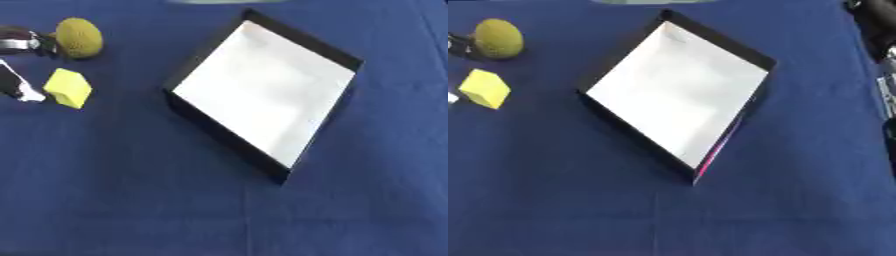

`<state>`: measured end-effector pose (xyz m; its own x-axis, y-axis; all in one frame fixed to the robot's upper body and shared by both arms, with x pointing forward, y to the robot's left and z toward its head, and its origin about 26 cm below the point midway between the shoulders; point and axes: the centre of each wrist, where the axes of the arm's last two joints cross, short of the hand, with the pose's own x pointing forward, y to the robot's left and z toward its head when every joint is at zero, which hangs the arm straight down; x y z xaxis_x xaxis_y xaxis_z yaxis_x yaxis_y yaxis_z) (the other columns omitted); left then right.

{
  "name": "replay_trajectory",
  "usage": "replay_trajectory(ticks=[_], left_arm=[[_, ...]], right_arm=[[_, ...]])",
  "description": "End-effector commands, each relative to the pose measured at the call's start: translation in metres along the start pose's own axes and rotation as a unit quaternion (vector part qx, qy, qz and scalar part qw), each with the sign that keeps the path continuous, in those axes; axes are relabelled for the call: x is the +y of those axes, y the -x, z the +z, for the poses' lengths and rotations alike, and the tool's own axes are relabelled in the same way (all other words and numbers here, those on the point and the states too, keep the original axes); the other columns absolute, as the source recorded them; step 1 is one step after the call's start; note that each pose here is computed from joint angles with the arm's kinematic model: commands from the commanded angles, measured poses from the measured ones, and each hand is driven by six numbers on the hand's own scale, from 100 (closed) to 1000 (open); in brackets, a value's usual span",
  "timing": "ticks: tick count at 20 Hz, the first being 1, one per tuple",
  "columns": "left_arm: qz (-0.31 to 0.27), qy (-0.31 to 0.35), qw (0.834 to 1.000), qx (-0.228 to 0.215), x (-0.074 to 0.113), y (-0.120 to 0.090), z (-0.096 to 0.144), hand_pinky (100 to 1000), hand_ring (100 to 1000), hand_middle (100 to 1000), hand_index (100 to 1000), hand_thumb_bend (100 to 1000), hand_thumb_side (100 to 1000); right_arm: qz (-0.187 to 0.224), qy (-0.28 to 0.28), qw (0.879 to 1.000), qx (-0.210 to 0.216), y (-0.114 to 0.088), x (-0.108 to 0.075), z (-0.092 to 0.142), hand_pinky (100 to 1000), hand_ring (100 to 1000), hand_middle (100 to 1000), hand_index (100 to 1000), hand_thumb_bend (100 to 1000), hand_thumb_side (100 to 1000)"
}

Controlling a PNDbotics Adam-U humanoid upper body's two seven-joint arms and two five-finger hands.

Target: Pick up objects on the table and place them in the box.

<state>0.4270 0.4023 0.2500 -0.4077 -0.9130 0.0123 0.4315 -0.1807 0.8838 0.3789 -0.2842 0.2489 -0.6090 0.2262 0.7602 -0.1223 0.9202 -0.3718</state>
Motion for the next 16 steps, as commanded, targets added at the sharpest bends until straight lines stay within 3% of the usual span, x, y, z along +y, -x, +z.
replay_trajectory(ticks=[1, 7, 16], left_arm=[[-0.043, 0.039, 0.998, -0.028, 0.0140, 0.0038, 0.0104, 896, 875, 861, 884, 428, 205], [-0.038, 0.045, 0.998, -0.025, 0.0105, 0.0060, 0.0068, 892, 872, 853, 877, 418, 216], [-0.039, 0.054, 0.998, -0.023, 0.0075, 0.0065, 0.0046, 855, 802, 748, 828, 399, 194]], right_arm=[[0.017, 0.004, 1.000, -0.009, -0.0077, -0.0079, -0.0032, 1000, 941, 913, 868, 100, 522], [0.019, 0.010, 1.000, -0.007, -0.0072, -0.0095, -0.0025, 1000, 941, 914, 868, 100, 525], [0.018, 0.013, 1.000, -0.006, -0.0071, -0.0093, -0.0022, 1000, 941, 911, 869, 100, 522]])
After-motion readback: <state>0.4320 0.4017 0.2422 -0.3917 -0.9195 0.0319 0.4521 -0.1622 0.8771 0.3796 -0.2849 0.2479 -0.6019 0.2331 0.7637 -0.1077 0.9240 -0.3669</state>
